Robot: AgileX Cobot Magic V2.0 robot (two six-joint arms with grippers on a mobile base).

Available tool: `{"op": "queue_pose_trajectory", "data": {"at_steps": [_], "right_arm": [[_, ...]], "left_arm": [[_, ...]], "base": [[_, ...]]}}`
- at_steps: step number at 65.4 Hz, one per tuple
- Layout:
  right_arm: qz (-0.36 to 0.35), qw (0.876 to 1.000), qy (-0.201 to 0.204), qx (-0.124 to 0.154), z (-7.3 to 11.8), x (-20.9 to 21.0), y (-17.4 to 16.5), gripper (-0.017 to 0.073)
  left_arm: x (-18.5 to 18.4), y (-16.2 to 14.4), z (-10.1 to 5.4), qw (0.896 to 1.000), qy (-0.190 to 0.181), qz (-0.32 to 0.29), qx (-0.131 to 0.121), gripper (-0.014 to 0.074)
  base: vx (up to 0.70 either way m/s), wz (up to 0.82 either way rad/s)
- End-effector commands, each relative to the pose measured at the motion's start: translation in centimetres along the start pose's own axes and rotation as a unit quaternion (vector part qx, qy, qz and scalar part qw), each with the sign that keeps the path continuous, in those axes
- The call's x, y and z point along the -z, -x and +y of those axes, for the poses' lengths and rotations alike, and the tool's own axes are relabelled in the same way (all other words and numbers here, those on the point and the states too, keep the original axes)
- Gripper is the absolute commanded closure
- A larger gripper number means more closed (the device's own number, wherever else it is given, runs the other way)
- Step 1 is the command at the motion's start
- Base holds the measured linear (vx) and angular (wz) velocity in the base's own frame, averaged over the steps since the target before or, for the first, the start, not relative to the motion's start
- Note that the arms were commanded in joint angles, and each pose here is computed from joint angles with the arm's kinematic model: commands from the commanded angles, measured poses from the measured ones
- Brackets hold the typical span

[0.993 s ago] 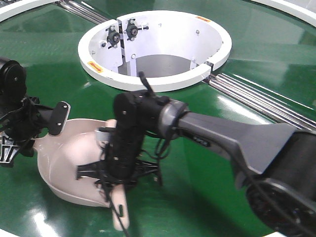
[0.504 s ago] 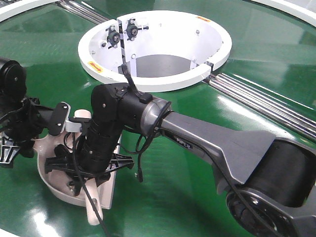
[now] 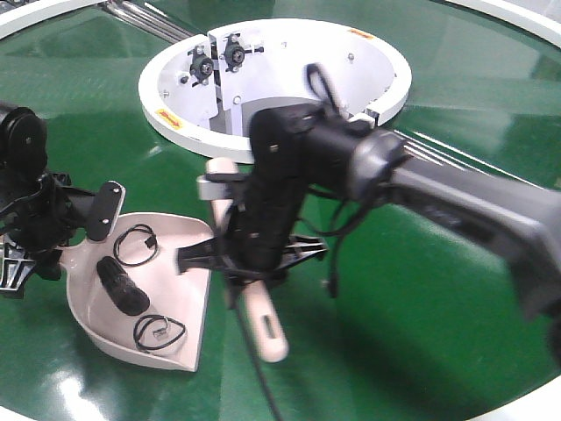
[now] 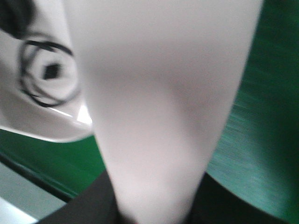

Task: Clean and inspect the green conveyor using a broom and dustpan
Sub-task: 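Carry the brush with the right gripper back to its spot on the belt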

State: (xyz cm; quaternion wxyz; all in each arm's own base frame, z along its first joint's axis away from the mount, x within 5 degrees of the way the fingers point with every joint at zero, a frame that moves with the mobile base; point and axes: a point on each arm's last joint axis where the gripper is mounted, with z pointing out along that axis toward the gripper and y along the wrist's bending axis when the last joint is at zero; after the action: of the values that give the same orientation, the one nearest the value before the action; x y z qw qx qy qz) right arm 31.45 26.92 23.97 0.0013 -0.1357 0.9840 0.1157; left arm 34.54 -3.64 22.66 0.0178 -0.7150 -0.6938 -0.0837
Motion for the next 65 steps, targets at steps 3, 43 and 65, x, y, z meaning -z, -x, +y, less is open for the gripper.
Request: {"op": "queue_pose_trajectory", "data": {"at_steps": [3, 43, 65], "right_arm": [[-0.018, 0.999, -0.031, 0.000, -3.4, 4.6, -2.2, 0.0561], [-0.013, 0.995, -0.068, -0.076, -17.4, 5.7, -9.7, 0.0561], [0.028, 0.994, -0.072, -0.080, -19.4, 2.7, -9.1, 0.0561]], "left_arm": [[2.2, 0.1, 0.2, 0.999, 0.037, -0.010, 0.005, 0.0600], [2.2, 0.1, 0.2, 0.999, 0.037, -0.010, 0.005, 0.0600], [2.2, 0.1, 0.2, 0.999, 0.036, -0.010, 0.005, 0.0600]], "base": [[0.00, 0.00], [0.00, 0.00], [0.00, 0.00]]}}
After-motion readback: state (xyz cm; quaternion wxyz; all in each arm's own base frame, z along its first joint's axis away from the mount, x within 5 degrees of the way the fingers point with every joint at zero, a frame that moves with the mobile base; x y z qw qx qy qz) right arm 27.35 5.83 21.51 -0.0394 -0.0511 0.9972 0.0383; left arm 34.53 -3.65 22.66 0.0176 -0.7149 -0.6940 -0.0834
